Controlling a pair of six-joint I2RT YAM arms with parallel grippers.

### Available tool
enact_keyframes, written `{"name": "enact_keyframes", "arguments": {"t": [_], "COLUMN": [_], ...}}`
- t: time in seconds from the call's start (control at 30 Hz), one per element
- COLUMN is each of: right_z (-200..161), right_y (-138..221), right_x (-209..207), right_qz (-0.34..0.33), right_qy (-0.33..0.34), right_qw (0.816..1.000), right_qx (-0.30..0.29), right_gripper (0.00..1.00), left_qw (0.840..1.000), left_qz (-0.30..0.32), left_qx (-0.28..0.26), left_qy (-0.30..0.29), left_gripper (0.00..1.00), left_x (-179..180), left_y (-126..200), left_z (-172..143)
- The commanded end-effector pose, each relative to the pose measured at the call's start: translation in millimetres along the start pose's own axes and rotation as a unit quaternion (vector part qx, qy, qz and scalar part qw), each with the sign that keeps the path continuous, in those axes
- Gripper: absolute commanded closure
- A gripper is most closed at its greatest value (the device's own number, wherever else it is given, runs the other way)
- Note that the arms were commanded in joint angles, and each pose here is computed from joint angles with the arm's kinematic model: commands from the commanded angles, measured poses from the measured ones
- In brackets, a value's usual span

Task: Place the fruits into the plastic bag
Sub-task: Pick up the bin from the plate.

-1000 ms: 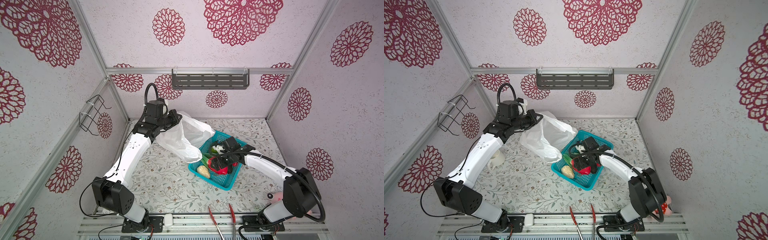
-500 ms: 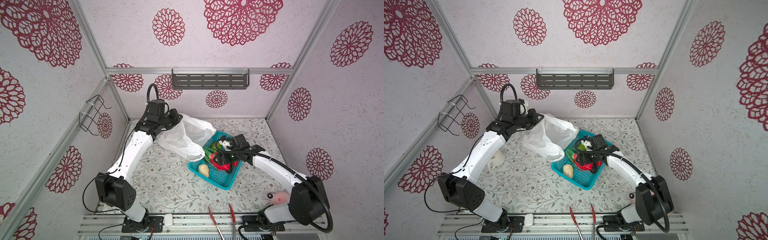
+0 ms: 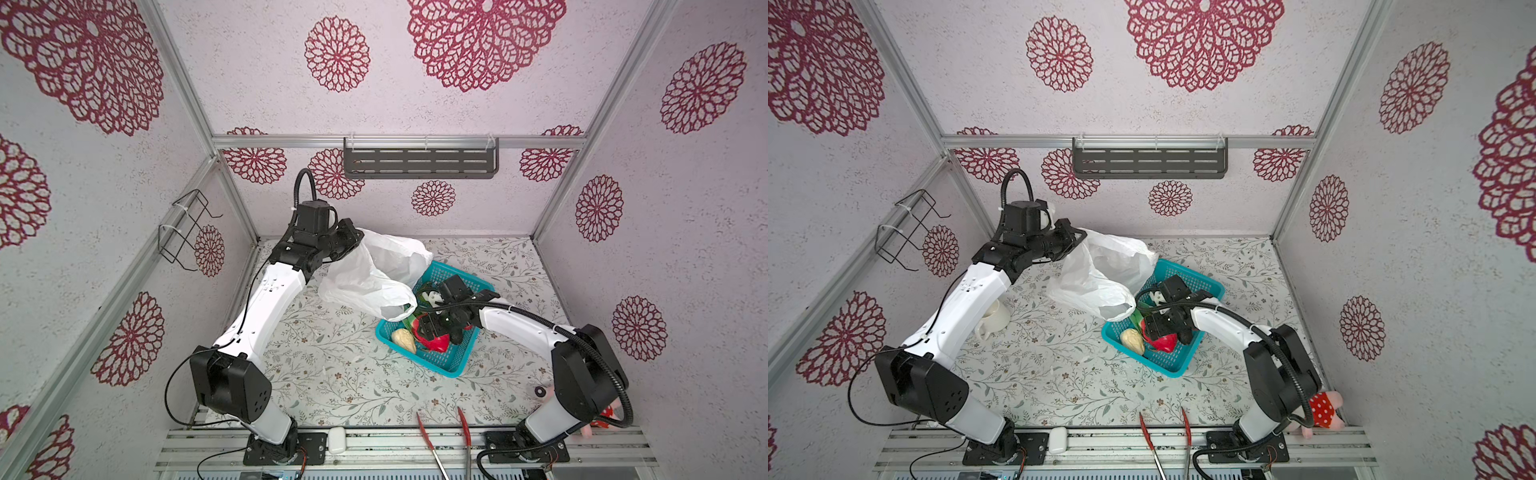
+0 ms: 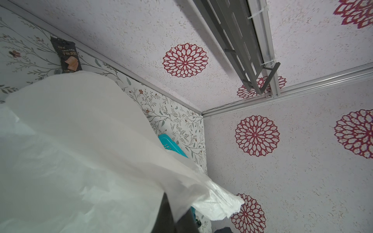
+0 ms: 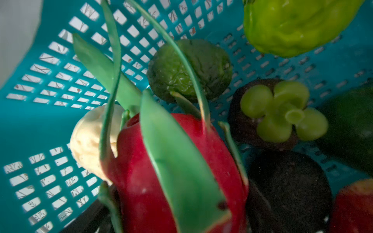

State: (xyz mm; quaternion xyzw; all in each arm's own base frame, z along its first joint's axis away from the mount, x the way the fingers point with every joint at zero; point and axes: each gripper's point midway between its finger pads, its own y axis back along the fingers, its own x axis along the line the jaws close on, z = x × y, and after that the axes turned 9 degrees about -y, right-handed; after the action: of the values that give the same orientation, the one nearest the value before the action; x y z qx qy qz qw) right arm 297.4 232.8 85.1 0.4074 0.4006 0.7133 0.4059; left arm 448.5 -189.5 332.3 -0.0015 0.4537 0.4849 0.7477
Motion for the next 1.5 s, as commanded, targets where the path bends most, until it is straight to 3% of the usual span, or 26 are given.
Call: {"name": "enact_keyframes", "arguments": {"t": [0.0, 0.17, 0.2, 0.37, 0.6, 0.77, 1.0, 1.23, 1.47], "right_z": [-27, -33, -34, -33, -3, 26, 27, 20, 51], "right_y": [-29, -42, -43, -44, -9, 52, 112, 131, 143], "right_x": [-23, -28, -28, -24, 0, 24, 23, 38, 55], "right_qz": [-0.067, -0.095, -0.098, -0.095, -0.039, 0.044, 0.122, 0.173, 0.206], "right_qy": [-0.005, 0.006, 0.008, 0.017, 0.023, 0.031, 0.009, 0.024, 0.034], "right_qw": [0.996, 0.992, 0.991, 0.992, 0.999, 0.995, 0.985, 0.978, 0.967], "right_qx": [0.062, 0.083, 0.086, 0.085, 0.005, -0.085, -0.123, -0.113, -0.146], "right_gripper": [0.10, 0.06, 0.02, 0.02, 0.44, 0.58, 0.59, 0.59, 0.59], "left_qw": [1.000, 1.000, 1.000, 1.000, 1.000, 1.000, 1.000, 1.000, 1.000], "left_qz": [-0.007, -0.005, -0.004, -0.002, -0.001, -0.002, -0.004, -0.014, -0.015], "left_qx": [-0.019, -0.021, -0.023, -0.021, -0.021, -0.017, 0.002, 0.002, 0.008], "left_qy": [-0.008, -0.013, -0.014, -0.017, -0.019, -0.015, 0.003, 0.001, -0.008], "left_gripper": [1.00, 1.00, 1.00, 1.00, 1.00, 1.00, 1.00, 1.00, 1.00], "left_x": [-6, -6, -6, -5, -5, -6, -4, -9, -8], "left_y": [10, 13, 14, 15, 16, 16, 8, 5, 3], "left_z": [8, 8, 8, 6, 6, 5, 3, 6, 1]}}
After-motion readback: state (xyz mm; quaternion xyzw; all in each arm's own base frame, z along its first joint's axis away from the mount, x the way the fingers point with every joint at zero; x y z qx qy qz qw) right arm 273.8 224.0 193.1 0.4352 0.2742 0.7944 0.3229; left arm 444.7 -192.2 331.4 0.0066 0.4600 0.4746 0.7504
